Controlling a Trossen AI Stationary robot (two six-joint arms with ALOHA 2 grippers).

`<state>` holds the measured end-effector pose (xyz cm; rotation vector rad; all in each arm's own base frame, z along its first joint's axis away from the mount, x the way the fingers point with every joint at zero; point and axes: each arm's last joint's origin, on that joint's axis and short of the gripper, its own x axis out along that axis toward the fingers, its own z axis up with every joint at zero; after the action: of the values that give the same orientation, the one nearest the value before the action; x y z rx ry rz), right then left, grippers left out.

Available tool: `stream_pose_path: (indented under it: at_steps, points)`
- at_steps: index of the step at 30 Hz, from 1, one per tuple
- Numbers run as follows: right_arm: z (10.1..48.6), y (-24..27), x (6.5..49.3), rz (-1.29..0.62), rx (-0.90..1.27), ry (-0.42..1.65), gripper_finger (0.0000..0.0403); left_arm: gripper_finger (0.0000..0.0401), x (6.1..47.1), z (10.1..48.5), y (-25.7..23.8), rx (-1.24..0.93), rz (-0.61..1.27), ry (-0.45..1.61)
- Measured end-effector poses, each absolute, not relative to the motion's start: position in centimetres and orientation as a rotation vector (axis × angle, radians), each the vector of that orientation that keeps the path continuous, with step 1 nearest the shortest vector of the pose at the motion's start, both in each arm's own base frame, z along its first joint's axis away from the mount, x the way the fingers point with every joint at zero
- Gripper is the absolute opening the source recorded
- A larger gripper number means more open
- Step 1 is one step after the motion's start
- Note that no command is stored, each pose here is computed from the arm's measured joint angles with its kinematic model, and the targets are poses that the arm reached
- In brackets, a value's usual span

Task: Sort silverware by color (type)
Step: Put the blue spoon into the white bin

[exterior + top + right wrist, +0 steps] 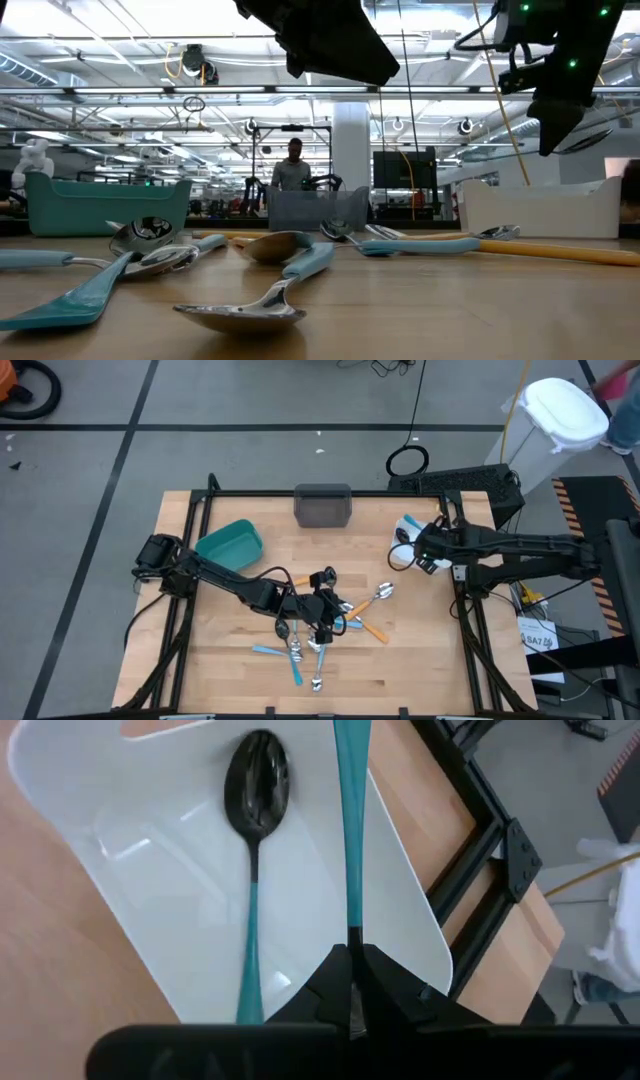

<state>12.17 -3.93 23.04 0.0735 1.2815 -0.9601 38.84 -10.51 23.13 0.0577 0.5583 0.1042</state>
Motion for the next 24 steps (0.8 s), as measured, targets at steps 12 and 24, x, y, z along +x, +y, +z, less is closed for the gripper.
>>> stream_pose_path:
  at_steps: [12, 24]
  points:
    - [22.0, -4.4, 12.2, -1.03, 0.154, 1.293, 0.0008, 0.012, 38.9, 23.1, -10.5, 0.083, 0.098, 0.557]
    - [21.7, -4.5, 13.2, -0.998, 0.177, 1.264, 0.0008, 0.012, 39.1, 23.2, -9.5, 0.069, 0.124, 0.555]
